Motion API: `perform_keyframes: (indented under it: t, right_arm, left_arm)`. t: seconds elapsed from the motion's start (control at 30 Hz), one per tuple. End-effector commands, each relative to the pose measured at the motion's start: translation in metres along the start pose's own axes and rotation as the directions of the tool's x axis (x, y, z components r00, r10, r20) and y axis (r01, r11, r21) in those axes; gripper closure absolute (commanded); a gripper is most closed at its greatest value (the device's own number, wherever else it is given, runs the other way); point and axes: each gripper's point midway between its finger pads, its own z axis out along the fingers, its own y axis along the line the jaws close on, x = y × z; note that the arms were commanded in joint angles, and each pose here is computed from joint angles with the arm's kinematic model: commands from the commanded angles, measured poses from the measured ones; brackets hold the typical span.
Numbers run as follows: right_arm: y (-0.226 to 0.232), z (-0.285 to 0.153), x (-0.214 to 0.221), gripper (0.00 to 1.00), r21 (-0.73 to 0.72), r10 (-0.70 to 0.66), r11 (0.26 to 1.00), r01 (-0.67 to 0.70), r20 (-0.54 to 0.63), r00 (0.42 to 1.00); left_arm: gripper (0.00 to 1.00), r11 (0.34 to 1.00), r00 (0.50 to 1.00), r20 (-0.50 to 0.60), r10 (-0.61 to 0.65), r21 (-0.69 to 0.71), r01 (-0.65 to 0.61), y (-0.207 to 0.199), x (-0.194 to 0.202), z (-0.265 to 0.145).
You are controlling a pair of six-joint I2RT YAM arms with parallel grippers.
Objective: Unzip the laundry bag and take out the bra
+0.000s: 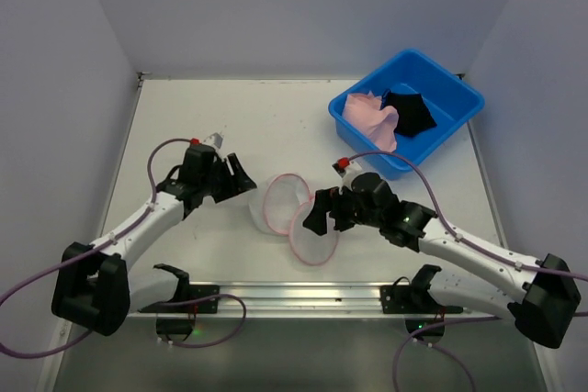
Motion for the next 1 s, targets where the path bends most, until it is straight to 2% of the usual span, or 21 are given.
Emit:
perform_keyframes:
  t: [0.0,0.07,0.13,0.2,0.23,0.3,0.4,0.47,0.57,0.6,0.63,0.7,0.73,0.8,0.83,0.9,0.97]
  right_arm:
    - [0.026,-0.009,-0.011,0.04,0.016,-0.114,0.993,0.113,0.031,0.993]
    - [0.028,-0.009,-0.008,0.04,0.074,-0.145,0.987,0.145,-0.004,0.989]
    - [0.03,-0.004,0.016,0.03,0.121,-0.167,0.976,0.179,-0.107,0.98]
    - [0.049,-0.003,0.021,0.04,0.118,-0.184,0.973,0.2,-0.137,0.973]
    - [0.041,0.003,0.035,0.04,0.165,-0.185,0.962,0.22,-0.203,0.962]
    - [0.05,0.008,0.042,0.04,0.192,-0.197,0.951,0.243,-0.231,0.953]
    - [0.038,0.018,0.057,0.04,0.275,-0.185,0.923,0.269,-0.294,0.938]
    - [0.03,0.024,0.065,0.05,0.308,-0.187,0.905,0.294,-0.334,0.924]
    - [0.021,0.03,0.07,0.15,0.35,-0.195,0.879,0.325,-0.358,0.913]
    - [0.016,0.032,0.066,0.19,0.382,-0.196,0.864,0.328,-0.346,0.918]
    - [0.012,0.032,0.066,0.31,0.405,-0.195,0.851,0.335,-0.349,0.917]
    - [0.007,0.035,0.066,0.42,0.423,-0.2,0.837,0.347,-0.354,0.913]
    - [0.007,0.035,0.065,0.58,0.428,-0.207,0.833,0.35,-0.346,0.915]
    - [0.009,0.035,0.061,0.75,0.422,-0.218,0.833,0.359,-0.347,0.912]
    - [0.017,0.035,0.055,0.91,0.409,-0.221,0.843,0.35,-0.33,0.918]
    - [0.032,0.029,0.044,0.99,0.368,-0.241,0.861,0.352,-0.315,0.918]
    - [0.057,0.027,0.023,1.0,0.319,-0.26,0.883,0.344,-0.276,0.925]
  left_arm:
    - [0.36,0.997,0.997,-0.013,0.075,0.023,-0.075,-0.007,-0.012,0.012]
    - [0.39,0.997,0.997,-0.044,0.057,0.049,-0.055,-0.008,-0.007,0.025]
    - [0.45,0.995,0.996,-0.072,0.046,0.096,-0.039,-0.014,-0.002,0.032]
    - [0.5,0.993,0.994,-0.107,0.022,0.114,-0.01,-0.013,0.008,0.039]
    - [0.52,0.993,0.993,-0.113,0.017,0.117,-0.004,-0.013,0.01,0.041]
    - [0.55,0.994,0.992,-0.129,0.009,0.11,0.006,-0.008,0.018,0.046]
    - [0.64,0.995,0.989,-0.146,-0.009,0.093,0.022,-0.001,0.028,0.05]
    - [0.72,0.997,0.988,-0.154,-0.026,0.072,0.038,0.005,0.034,0.052]
    - [0.79,0.996,0.99,-0.136,-0.042,0.073,0.052,0.009,0.037,0.056]
    - [0.8,0.996,0.99,-0.132,-0.045,0.074,0.055,0.01,0.037,0.056]
    - [0.83,0.996,0.989,-0.138,-0.05,0.068,0.06,0.012,0.04,0.057]
    - [0.85,0.995,0.989,-0.135,-0.061,0.069,0.071,0.012,0.04,0.056]
    - [0.87,0.995,0.989,-0.133,-0.062,0.071,0.072,0.012,0.04,0.055]
    - [0.91,0.995,0.99,-0.124,-0.065,0.071,0.074,0.011,0.039,0.054]
    - [0.92,0.994,0.991,-0.12,-0.066,0.075,0.075,0.01,0.039,0.053]
    - [0.96,0.994,0.991,-0.114,-0.067,0.077,0.076,0.008,0.038,0.052]
    - [0.98,0.994,0.992,-0.109,-0.063,0.079,0.072,0.004,0.038,0.053]
